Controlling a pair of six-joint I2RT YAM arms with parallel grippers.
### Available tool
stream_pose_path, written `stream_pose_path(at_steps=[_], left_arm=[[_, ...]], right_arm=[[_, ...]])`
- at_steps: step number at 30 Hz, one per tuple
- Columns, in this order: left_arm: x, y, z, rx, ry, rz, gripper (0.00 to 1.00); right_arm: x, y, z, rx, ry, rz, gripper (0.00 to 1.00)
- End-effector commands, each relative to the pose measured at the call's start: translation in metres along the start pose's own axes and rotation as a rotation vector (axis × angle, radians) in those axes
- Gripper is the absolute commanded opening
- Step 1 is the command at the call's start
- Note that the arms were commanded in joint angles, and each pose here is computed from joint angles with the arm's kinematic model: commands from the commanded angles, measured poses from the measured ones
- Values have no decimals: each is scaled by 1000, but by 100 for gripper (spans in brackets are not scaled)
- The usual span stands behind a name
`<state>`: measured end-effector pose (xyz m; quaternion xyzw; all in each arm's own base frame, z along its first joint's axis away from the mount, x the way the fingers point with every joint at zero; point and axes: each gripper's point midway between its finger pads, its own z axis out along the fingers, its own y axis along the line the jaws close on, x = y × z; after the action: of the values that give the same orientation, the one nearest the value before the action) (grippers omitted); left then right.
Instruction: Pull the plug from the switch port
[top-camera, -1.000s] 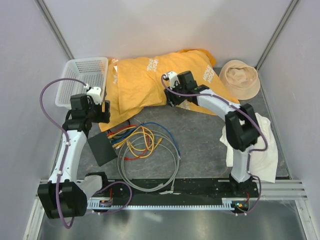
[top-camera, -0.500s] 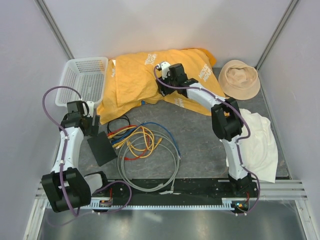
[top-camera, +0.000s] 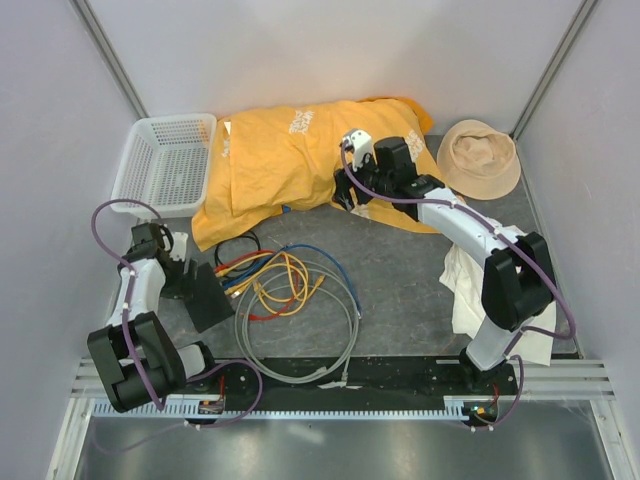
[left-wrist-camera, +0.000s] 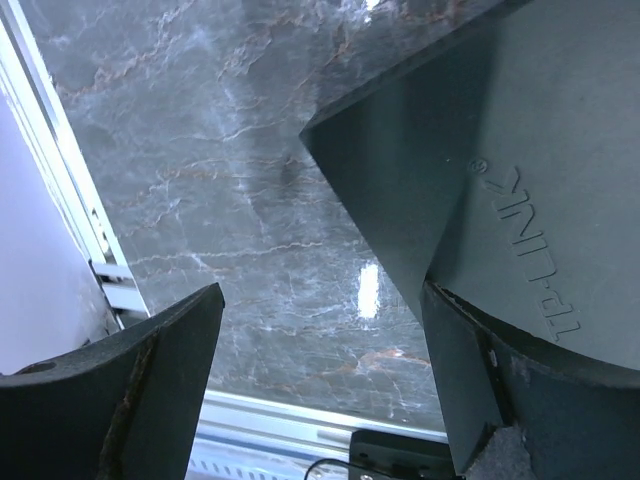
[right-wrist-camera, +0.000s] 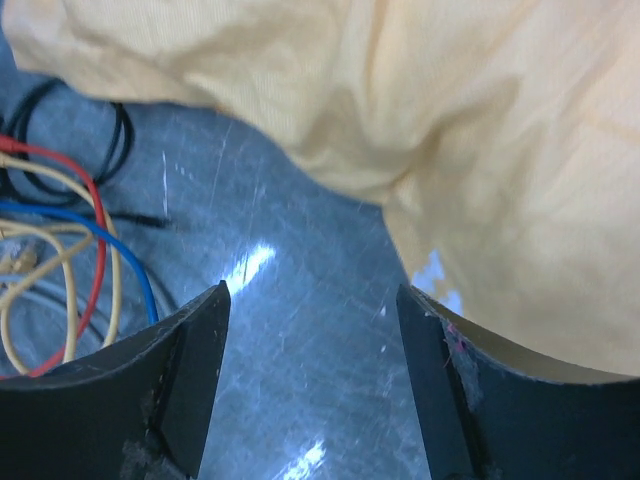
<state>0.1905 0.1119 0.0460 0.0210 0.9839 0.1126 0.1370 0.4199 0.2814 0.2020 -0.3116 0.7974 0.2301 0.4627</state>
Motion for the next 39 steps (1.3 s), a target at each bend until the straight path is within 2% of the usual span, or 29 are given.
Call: stream_pose_path(at_steps=[1,9,12,13,17,23,33,39], left_arm=[[16,-20,19,101,30,72,87],[24,-55,18,289,15,120,86],[22,-61,16,337,-5,164,79],[20,-63,14,350,-13,176,72],[5,-64,9,385,-25,140,71],[-5,-87,2,497,-43,157,71],[-24,-99,-6,559,-38,134,70],[-34,-73,-17,456,-60,127,74]], right_arm=[[41,8,-4,-25,90,25,77],[55,11,-7,-34,125,27,80],[57,11,-6,-38,130,27,81],[57,10,-6,-36,130,30,81],[60,11,-7,-39,136,23,83],[64,12,-12,-35,142,13,85],[67,10,-14,-27,144,-1,87],[66,10,-12,-32,147,1,88]])
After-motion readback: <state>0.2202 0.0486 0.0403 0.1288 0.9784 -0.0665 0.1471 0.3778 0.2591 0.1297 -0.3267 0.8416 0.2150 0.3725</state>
